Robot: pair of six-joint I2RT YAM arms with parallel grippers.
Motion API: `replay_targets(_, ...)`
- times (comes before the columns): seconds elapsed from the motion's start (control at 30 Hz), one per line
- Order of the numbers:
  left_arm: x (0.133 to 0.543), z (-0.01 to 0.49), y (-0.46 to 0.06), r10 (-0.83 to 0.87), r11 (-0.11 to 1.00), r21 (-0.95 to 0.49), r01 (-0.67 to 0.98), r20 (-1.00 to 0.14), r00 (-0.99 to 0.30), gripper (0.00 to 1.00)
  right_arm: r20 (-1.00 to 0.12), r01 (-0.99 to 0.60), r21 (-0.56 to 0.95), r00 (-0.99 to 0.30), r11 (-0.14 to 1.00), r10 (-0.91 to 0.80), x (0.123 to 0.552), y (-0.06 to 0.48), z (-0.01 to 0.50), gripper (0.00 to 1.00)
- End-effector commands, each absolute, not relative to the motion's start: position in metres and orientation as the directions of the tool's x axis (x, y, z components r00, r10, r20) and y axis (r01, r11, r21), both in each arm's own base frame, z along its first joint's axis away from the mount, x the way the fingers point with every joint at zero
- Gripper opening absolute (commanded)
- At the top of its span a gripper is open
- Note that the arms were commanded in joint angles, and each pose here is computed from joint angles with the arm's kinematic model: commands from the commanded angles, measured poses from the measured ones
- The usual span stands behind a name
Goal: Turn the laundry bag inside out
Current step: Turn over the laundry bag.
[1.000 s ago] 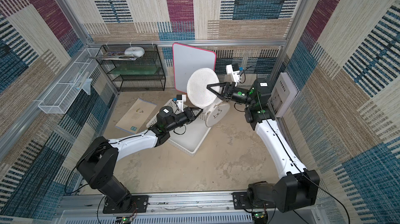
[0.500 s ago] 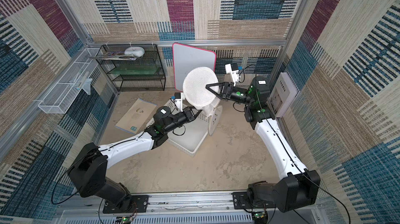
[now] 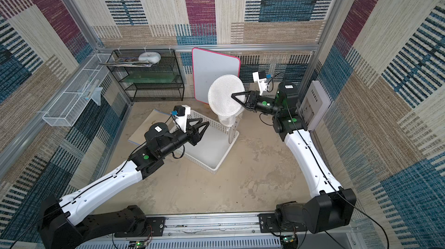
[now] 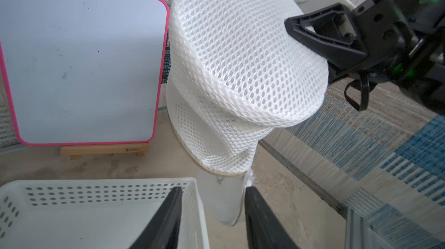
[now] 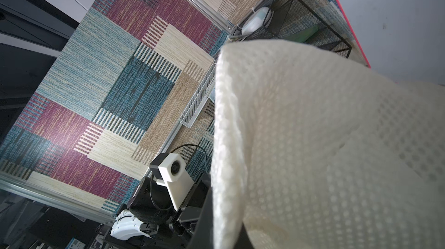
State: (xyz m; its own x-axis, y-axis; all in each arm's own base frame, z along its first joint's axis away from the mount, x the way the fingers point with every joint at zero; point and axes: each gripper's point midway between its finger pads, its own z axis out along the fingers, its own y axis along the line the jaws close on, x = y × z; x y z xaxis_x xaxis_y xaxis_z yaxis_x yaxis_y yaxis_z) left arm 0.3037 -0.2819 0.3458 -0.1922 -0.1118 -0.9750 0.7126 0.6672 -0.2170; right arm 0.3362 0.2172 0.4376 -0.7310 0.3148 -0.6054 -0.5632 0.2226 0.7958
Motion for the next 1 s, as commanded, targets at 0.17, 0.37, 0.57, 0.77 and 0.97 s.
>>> replay_targets(0.17, 0.304, 0.376, -0.305, -0.033, 0.590, 0.023, 0.807, -0.998, 0.052, 0.52, -0.609, -0.612, 0.786, -0.743, 0.087, 0.278, 0.314, 0.223, 0.465, 0.00)
replay_targets(0.37, 0.317, 0.385, -0.321, -0.071, 0.572, -0.002, 0.820, -0.996, 0.047, 0.39, -0.609, -0.616, 0.785, -0.746, 0.070, 0.267, 0.306, 0.223, 0.470, 0.00)
replay_targets(0.57, 0.314, 0.386, -0.326, -0.137, 0.531, -0.067, 0.845, -0.990, 0.008, 0.00, -0.614, -0.624, 0.779, -0.743, 0.058, 0.266, 0.303, 0.223, 0.472, 0.00)
replay_targets(0.77, 0.306, 0.364, -0.336, -0.135, 0.456, -0.153, 0.877, -0.986, -0.101, 0.00, -0.640, -0.655, 0.754, -0.711, 0.058, 0.291, 0.302, 0.221, 0.479, 0.00)
replay_targets(0.97, 0.310, 0.343, -0.358, -0.222, 0.365, -0.330, 0.870, -0.939, -0.263, 0.00, -0.640, -0.670, 0.742, -0.698, 0.023, 0.322, 0.301, 0.218, 0.489, 0.00)
